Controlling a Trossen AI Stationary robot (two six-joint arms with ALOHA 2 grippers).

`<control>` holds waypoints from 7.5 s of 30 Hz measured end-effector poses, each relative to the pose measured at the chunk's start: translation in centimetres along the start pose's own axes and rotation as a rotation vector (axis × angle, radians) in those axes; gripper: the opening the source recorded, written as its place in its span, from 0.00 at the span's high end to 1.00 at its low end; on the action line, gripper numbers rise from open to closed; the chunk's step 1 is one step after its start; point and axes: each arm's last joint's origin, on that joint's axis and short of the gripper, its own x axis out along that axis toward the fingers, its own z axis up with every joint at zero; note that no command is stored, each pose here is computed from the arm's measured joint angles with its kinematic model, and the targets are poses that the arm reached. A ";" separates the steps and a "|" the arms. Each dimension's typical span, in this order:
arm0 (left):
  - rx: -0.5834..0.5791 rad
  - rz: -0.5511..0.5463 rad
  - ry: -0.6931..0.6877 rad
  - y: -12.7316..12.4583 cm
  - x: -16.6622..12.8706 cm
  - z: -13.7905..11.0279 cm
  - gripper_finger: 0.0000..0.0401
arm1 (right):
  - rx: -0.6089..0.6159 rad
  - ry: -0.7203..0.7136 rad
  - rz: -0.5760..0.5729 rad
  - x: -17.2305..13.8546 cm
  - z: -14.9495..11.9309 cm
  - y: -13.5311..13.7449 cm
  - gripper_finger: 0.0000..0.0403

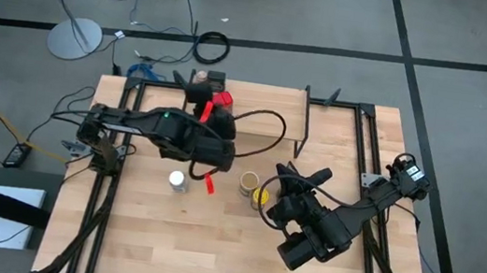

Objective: Shelf spices
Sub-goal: Put the red seasoning can on the shelf

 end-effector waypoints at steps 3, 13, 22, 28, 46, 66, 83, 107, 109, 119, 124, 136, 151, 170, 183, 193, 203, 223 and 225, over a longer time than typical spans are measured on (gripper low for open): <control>-0.074 0.000 0.018 -0.9 0.4 -0.2 0.99 | 0.000 -0.007 0.001 -0.2 0.0 0.0 0.99; -0.264 0.191 0.066 -6.6 3.9 -2.8 1.00 | -0.019 -0.050 0.002 -1.4 0.1 0.0 0.99; -0.594 0.256 -0.117 -8.9 2.1 -5.0 1.00 | -0.019 -0.051 0.002 -1.4 0.1 0.0 0.99; -0.598 0.124 -0.233 -9.5 -2.4 -5.0 1.00 | -0.019 -0.047 -0.001 -1.2 0.1 0.0 1.00; -0.348 -0.376 -0.891 -7.5 -12.4 1.5 1.00 | -0.018 -0.049 0.001 -1.3 0.1 0.0 0.99; -0.612 -0.331 -0.574 3.1 -1.0 -11.7 1.00 | 0.004 -0.065 0.014 -2.0 0.1 -0.7 1.00; -0.846 -0.252 -0.433 -7.0 7.9 -17.5 1.00 | 0.007 -0.036 -0.009 -0.8 0.1 -0.8 1.00; -0.824 -0.201 -0.358 -7.0 14.9 -17.2 1.00 | 0.009 -0.034 -0.010 -0.7 0.1 -0.8 1.00; -0.838 -0.203 -0.376 -6.8 15.2 -17.1 1.00 | 0.009 -0.034 -0.010 -0.7 0.1 -0.8 1.00; -0.847 -0.190 -0.405 -5.4 16.6 -17.5 1.00 | 0.008 -0.034 -0.010 -0.7 0.1 -0.8 1.00; -0.848 -0.218 -0.446 -4.7 17.1 -17.7 1.00 | 0.008 -0.034 -0.010 -0.7 0.1 -0.8 1.00; -0.876 -0.257 -0.520 -3.7 17.9 -17.8 1.00 | 0.007 -0.032 -0.012 -0.6 0.1 -0.8 1.00; -0.890 -0.313 -0.560 -4.4 19.3 -17.5 1.00 | 0.007 -0.026 -0.016 -0.3 0.1 -0.8 1.00; -0.832 -0.352 -0.701 -4.4 17.3 -16.2 1.00 | 0.001 -0.023 -0.013 -0.3 0.1 -0.8 1.00; -0.736 -0.494 -0.587 -8.1 18.6 -16.1 1.00 | 0.007 -0.018 -0.007 -0.3 0.0 -0.8 1.00; -0.772 -0.397 -0.538 -9.3 20.3 -15.6 1.00 | 0.007 -0.014 -0.011 -0.2 0.0 -0.8 1.00; -0.815 -0.309 -0.537 -7.7 21.1 -14.3 1.00 | 0.006 -0.014 -0.010 -0.2 0.0 -0.8 1.00; -0.831 -0.312 -0.526 -6.6 22.1 -14.6 1.00 | 0.003 -0.013 -0.010 -0.1 0.0 -0.8 1.00; -0.834 -0.340 -0.538 -6.7 21.9 -14.4 1.00 | 0.003 -0.012 -0.011 -0.1 0.0 -0.8 1.00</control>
